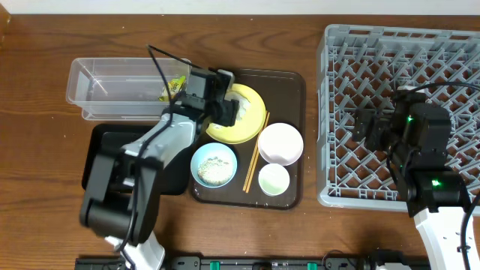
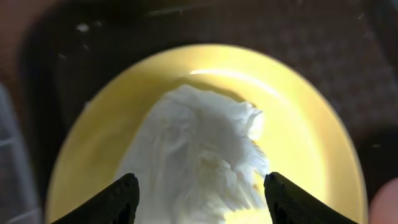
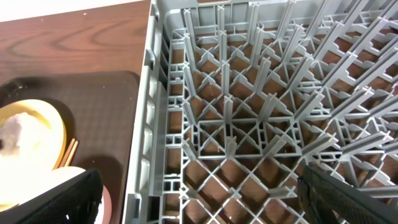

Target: Sort waste into correct bins and load items into the dishwasher rack

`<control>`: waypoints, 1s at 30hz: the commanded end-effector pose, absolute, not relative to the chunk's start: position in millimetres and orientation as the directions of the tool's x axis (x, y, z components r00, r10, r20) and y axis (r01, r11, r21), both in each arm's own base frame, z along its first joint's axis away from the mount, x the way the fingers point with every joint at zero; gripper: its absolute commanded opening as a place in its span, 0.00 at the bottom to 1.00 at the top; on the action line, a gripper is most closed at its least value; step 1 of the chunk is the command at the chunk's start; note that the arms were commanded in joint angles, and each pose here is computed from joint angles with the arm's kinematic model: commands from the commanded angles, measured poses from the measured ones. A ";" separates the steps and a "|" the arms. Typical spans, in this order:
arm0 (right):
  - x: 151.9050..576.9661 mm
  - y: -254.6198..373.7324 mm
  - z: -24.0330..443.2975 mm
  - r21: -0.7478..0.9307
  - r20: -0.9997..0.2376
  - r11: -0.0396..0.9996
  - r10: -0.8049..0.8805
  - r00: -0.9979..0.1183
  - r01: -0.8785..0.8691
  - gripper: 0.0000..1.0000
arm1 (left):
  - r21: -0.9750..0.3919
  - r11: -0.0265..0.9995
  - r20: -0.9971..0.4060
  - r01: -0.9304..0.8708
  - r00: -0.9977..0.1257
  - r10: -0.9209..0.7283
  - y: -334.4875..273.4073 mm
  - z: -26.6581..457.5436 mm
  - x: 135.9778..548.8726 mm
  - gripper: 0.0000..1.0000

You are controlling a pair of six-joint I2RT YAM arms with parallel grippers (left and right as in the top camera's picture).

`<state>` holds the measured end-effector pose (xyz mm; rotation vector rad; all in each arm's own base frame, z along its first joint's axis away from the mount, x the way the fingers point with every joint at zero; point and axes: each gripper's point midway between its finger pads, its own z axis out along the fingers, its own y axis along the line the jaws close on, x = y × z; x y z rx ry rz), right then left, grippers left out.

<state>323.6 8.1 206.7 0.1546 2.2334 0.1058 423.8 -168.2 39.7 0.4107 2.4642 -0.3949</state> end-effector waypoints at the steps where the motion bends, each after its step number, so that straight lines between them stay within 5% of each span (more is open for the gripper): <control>1: 325.5 11.1 215.0 0.126 -0.788 0.991 0.133 -0.601 0.055 0.99 | -0.190 0.906 -0.583 0.379 -0.786 0.206 -171.0 21.2 423.5 0.68; 5: 325.4 11.1 214.8 0.126 -0.787 0.991 0.133 -0.602 0.055 0.99 | -0.191 0.907 -0.570 0.376 -0.795 0.209 -170.6 14.1 422.3 0.54; 8: 325.2 11.1 214.7 0.125 -0.787 0.991 0.133 -0.603 0.055 0.99 | -0.192 0.907 -0.567 0.375 -0.796 0.209 -170.5 14.0 421.6 0.27; 11: 325.0 11.0 214.3 0.125 -0.786 0.991 0.133 -0.604 0.056 0.99 | -0.193 0.908 -0.548 0.371 -0.809 0.213 -168.9 11.6 417.0 0.14; 22: 325.0 11.0 214.4 0.125 -0.786 0.991 0.133 -0.604 0.056 0.99 | -0.168 0.921 -0.626 0.351 -0.760 0.175 -152.2 80.3 416.7 0.12; 30: 325.0 11.0 214.4 0.125 -0.786 0.991 0.133 -0.604 0.056 0.99 | -0.059 0.985 -0.737 0.162 -0.673 0.067 -77.8 143.5 435.5 0.13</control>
